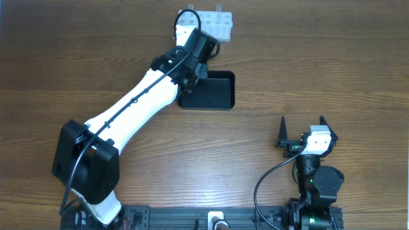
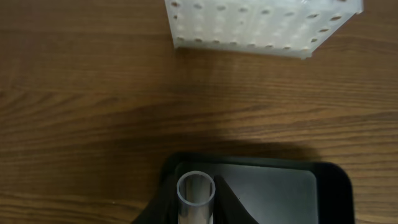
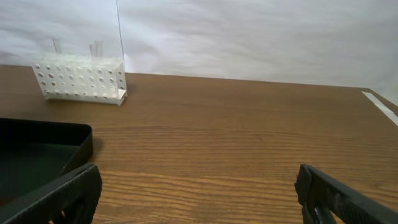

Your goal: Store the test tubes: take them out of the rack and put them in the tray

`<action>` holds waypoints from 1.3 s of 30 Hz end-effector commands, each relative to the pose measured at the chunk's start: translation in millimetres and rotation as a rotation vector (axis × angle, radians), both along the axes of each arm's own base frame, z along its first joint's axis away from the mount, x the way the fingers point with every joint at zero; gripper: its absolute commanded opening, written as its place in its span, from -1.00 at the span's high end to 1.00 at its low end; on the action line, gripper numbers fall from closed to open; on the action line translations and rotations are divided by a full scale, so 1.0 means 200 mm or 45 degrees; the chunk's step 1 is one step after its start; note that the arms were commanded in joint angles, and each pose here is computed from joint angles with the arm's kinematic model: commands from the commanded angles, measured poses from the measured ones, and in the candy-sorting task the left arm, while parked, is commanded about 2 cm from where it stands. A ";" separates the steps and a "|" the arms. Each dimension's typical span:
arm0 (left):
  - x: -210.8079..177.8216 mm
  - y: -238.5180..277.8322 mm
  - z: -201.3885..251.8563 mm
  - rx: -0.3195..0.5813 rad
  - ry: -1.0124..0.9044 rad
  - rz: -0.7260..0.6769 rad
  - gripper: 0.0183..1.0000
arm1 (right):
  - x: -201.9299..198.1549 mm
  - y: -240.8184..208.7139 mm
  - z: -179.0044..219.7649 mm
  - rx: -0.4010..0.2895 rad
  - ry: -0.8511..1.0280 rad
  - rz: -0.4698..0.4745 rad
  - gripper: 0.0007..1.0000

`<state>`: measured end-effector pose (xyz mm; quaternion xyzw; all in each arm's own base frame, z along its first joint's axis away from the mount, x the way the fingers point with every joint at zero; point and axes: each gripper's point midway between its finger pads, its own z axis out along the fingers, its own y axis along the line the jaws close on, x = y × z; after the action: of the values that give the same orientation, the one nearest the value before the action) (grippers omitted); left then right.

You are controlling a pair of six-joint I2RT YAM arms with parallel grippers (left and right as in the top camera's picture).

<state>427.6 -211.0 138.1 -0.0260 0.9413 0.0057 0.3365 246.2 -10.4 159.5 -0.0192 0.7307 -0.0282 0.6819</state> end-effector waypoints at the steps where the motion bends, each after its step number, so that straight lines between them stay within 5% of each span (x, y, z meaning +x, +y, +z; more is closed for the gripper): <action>1: -0.03 0.01 -0.13 0.002 0.103 0.046 0.96 | 0.00 0.01 0.00 0.012 -0.002 0.011 -0.98; 25: 0.00 0.00 -0.39 0.035 0.187 0.081 0.95 | 0.00 0.01 0.00 0.013 -0.002 0.011 -0.98; 39: 0.05 0.00 -0.41 0.015 0.156 0.089 0.21 | 0.00 0.01 -0.01 0.013 -0.002 0.011 -0.99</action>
<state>432.6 -212.8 58.3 -0.0511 0.9590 0.0280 0.2774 246.2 -10.4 159.5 -0.0195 0.7307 -0.0285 0.6819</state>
